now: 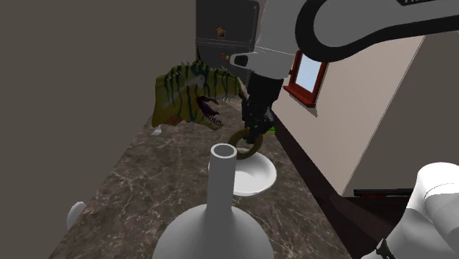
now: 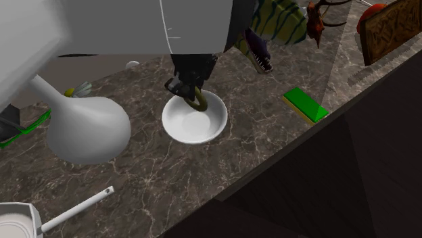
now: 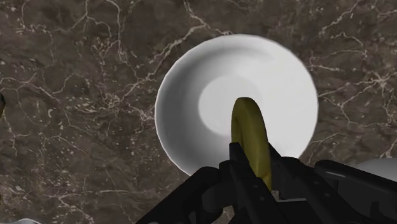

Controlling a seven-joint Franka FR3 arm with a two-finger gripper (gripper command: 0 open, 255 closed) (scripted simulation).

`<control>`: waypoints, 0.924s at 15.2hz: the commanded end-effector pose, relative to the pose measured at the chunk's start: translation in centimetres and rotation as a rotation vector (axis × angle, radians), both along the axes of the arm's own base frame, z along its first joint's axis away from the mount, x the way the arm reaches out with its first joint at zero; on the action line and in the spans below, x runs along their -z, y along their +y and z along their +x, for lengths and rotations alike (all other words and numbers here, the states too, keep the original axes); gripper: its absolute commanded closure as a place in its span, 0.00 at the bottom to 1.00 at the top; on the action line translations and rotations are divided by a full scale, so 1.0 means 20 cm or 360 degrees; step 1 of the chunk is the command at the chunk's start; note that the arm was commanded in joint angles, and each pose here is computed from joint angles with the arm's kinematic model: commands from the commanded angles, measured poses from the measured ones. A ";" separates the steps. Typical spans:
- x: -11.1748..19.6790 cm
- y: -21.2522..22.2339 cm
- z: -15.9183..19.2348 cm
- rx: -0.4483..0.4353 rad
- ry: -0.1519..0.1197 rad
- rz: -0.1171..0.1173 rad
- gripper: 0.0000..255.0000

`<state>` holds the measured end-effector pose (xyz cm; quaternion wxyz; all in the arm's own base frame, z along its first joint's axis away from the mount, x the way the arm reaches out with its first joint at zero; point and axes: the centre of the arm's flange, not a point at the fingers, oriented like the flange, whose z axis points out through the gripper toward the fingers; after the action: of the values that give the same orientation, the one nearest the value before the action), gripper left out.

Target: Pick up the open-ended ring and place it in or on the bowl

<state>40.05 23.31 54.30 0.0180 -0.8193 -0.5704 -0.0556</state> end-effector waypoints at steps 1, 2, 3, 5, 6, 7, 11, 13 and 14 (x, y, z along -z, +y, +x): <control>0.05 0.00 0.00 0.0000 -0.0001 0.0000 1.00; 0.08 0.00 0.00 0.0000 -0.0001 0.0000 1.00; 0.11 0.00 0.00 0.0000 -0.0001 0.0000 1.00; 0.15 0.00 0.00 0.0000 -0.0001 0.0000 1.00; 0.15 0.00 0.00 0.0000 -0.0001 0.0000 1.00; 0.15 0.00 0.00 0.0000 -0.0001 0.0000 1.00; 0.15 0.00 0.00 0.0000 -0.0001 0.0000 1.00; 0.15 0.00 0.00 0.0000 -0.0001 0.0000 0.00; 0.15 0.00 0.00 0.0000 -0.0001 0.0000 0.00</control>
<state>40.04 23.37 51.24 0.0179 -0.8192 -0.5704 -0.0558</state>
